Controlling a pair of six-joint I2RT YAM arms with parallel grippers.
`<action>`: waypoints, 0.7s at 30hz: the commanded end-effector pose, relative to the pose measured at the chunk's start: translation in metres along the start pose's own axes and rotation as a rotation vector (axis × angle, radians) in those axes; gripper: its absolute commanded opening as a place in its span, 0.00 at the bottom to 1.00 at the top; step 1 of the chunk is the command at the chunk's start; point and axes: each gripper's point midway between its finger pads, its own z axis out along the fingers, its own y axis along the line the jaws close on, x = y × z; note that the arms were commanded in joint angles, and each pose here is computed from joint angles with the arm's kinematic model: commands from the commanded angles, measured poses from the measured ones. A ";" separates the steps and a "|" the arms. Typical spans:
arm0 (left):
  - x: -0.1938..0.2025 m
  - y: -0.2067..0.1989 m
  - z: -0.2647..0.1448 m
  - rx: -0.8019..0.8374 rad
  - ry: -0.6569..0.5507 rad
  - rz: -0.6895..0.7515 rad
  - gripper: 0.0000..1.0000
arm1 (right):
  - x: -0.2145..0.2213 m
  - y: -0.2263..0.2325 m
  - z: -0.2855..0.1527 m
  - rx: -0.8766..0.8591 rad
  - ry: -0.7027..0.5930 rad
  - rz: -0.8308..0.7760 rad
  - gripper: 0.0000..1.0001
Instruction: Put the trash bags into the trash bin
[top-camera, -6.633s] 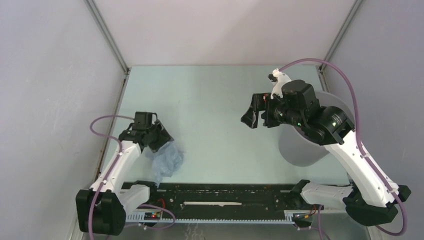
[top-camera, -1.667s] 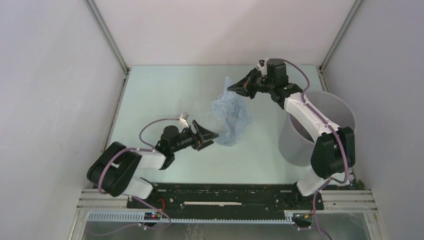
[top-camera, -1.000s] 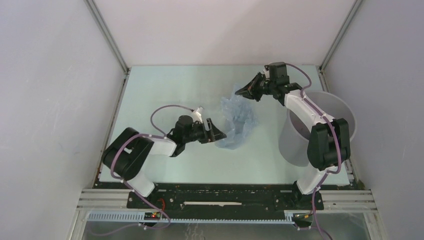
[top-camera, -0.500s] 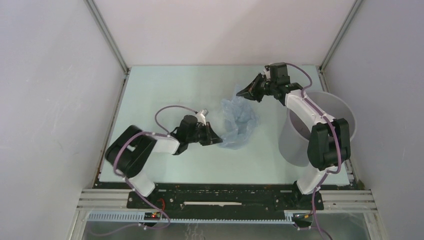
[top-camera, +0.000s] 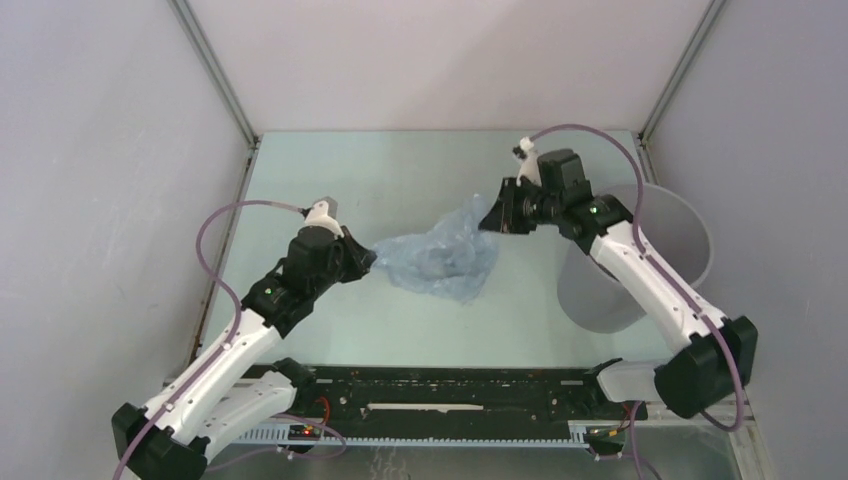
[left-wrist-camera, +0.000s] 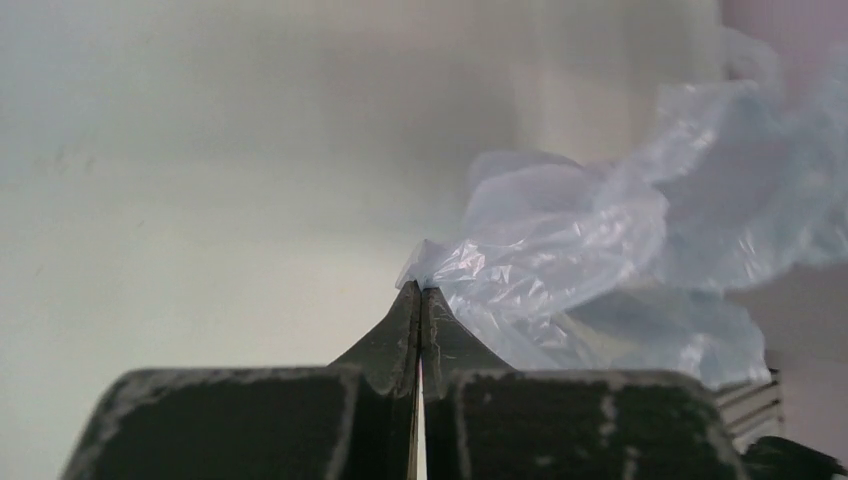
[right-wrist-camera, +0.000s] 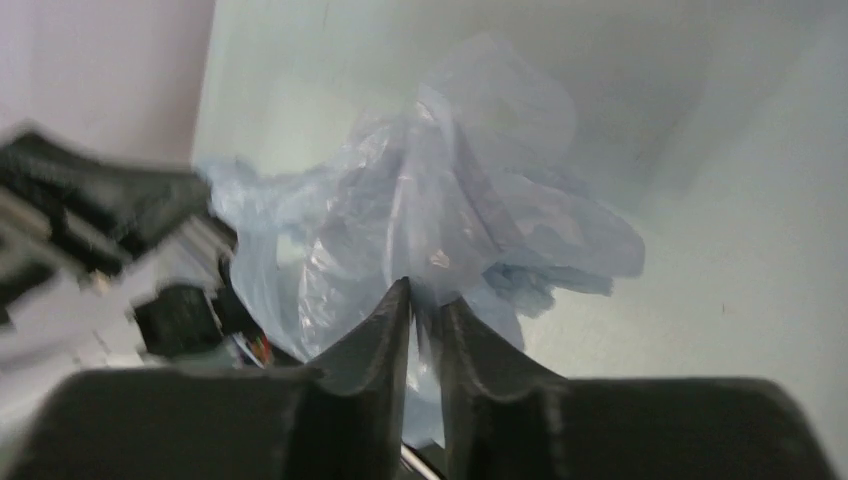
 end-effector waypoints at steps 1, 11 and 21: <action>0.013 0.037 -0.015 -0.168 0.063 0.067 0.00 | 0.053 -0.006 -0.013 -0.035 0.115 -0.104 0.32; 0.019 0.006 -0.023 0.038 0.076 0.095 0.00 | 0.082 -0.013 -0.033 -0.024 0.190 0.036 0.77; 0.034 0.013 -0.031 0.062 0.083 0.072 0.00 | 0.048 -0.026 -0.030 0.017 0.143 0.069 0.80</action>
